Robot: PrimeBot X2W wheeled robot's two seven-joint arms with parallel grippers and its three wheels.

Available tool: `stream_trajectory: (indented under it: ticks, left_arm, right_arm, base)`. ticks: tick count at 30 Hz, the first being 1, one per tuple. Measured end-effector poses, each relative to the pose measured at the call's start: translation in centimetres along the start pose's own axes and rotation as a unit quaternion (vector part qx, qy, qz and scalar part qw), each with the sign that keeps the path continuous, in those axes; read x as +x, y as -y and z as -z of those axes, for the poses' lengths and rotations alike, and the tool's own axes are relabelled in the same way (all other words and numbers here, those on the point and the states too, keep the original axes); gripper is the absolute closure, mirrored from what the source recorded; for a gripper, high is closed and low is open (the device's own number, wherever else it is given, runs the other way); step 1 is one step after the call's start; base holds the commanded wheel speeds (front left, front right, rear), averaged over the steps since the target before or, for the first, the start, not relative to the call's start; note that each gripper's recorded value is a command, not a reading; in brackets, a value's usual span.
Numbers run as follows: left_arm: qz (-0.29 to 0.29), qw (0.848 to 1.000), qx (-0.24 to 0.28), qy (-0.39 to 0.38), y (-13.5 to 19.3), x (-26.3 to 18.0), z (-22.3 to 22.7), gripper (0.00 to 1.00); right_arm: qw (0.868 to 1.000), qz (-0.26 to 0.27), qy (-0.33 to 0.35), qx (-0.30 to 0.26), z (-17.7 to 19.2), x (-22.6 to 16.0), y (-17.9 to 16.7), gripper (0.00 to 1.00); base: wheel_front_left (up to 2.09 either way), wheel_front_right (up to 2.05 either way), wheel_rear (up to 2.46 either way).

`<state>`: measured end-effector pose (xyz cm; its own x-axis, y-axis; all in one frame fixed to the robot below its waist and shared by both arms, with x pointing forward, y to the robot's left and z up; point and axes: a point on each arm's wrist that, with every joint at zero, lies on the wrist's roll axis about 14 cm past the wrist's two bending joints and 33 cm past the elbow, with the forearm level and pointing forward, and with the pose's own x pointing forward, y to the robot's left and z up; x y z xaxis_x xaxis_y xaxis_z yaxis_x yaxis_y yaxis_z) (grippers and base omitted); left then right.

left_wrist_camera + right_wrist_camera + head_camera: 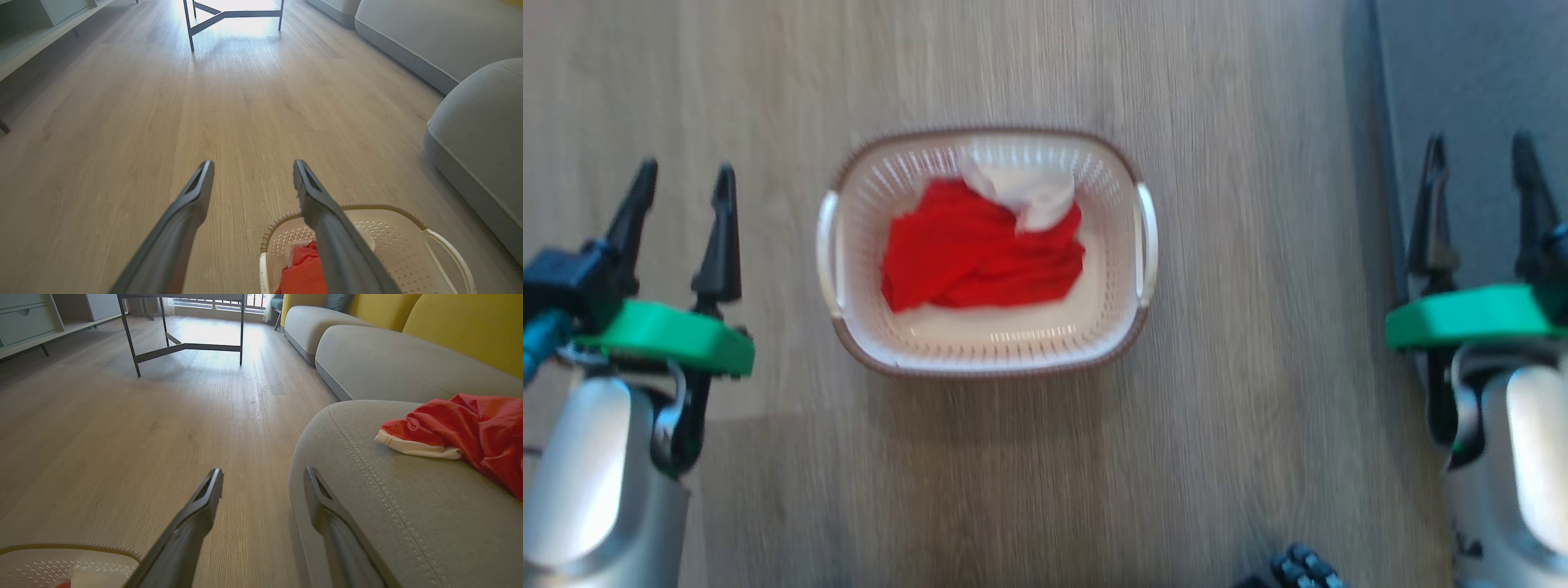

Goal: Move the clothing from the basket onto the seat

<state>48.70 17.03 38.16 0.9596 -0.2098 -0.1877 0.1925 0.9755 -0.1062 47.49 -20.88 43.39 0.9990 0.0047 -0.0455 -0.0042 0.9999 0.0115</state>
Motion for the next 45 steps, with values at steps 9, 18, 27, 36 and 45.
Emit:
stream_trajectory:
  ticks: [9,18,27,36,45]
  left_arm:
    - [0.026,0.999,-0.013,-0.033,0.7,5.2,5.6,0.0]
    - [0.055,0.996,-0.025,-0.065,2.0,8.8,11.6,0.0]
    - [0.104,0.991,-0.016,-0.083,5.3,10.0,12.4,0.0]
    - [0.221,0.963,0.024,-0.152,12.8,10.9,13.9,0.0]
    - [0.28,0.911,0.079,-0.292,16.1,9.2,20.7,0.0]
  right_arm:
    - [1.0,-0.011,-0.012,-0.009,4.0,4.9,-0.2,0.0]
    - [0.999,-0.018,-0.047,-0.01,9.3,7.0,-0.3,0.0]
    - [0.998,-0.002,-0.057,-0.016,9.6,6.3,1.0,0.0]
    - [0.997,0.002,-0.069,-0.018,10.4,5.9,1.5,0.0]
    - [0.996,0.015,-0.086,-0.021,11.4,5.1,2.5,0.0]
  base:
    - [0.0,0.0,0.0]
    - [0.0,0.0,0.0]
    - [0.0,0.0,0.0]
    - [0.0,0.0,0.0]
    - [0.0,0.0,0.0]
